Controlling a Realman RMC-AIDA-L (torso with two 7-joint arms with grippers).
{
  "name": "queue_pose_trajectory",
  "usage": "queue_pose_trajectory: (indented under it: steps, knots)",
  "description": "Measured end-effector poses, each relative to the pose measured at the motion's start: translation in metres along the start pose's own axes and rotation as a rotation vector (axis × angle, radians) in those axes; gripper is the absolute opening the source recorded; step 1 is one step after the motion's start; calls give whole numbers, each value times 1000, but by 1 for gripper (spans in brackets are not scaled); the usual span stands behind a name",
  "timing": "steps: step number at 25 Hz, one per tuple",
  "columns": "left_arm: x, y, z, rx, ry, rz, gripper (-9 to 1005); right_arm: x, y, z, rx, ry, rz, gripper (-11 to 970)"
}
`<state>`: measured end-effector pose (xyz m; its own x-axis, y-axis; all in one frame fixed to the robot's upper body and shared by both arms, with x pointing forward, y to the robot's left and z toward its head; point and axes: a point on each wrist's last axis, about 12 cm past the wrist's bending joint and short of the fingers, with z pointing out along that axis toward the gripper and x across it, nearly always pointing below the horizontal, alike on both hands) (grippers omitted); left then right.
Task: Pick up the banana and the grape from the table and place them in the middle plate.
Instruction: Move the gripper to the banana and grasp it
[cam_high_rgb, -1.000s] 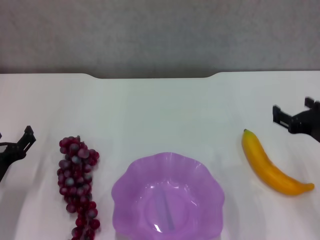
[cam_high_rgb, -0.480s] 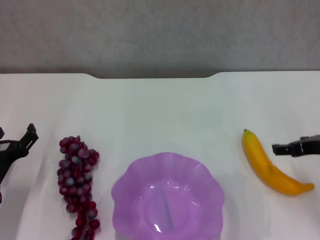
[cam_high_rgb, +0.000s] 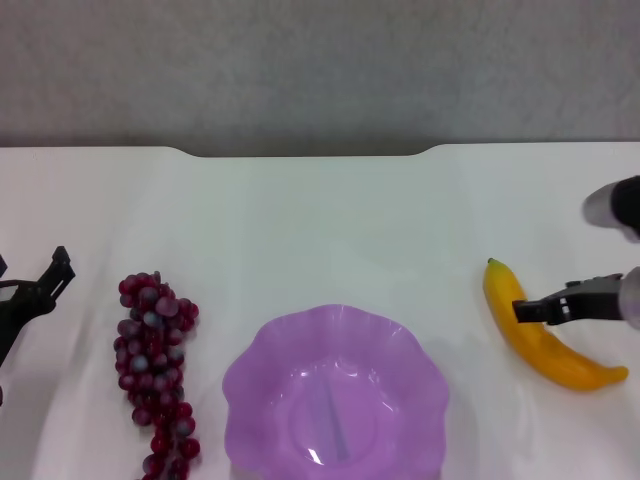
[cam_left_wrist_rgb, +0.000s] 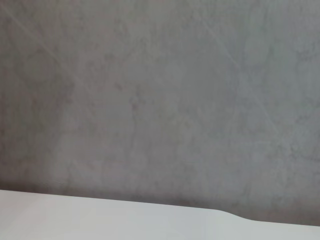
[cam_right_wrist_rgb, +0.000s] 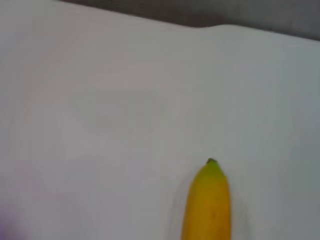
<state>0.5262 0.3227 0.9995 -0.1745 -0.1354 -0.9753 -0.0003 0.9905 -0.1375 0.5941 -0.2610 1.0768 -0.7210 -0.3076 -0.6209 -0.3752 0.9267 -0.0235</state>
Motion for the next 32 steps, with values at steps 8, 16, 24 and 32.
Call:
queue_pose_trajectory:
  steps: [8,16,24,32]
  knots:
    - [0,-1,1,2,-1,0,892,8,13,19,-24,43,-24,877]
    - [-1,-1,1,3,-6,-1,892,12,11,24,-13,51,-23,878]
    - [-2,-1,2,4,-8,-1,891,17,17,32,-28,75,-22,875]
    - [-3,-1,2,2,-10,-6,891,15,19,36,-23,84,-41,727]
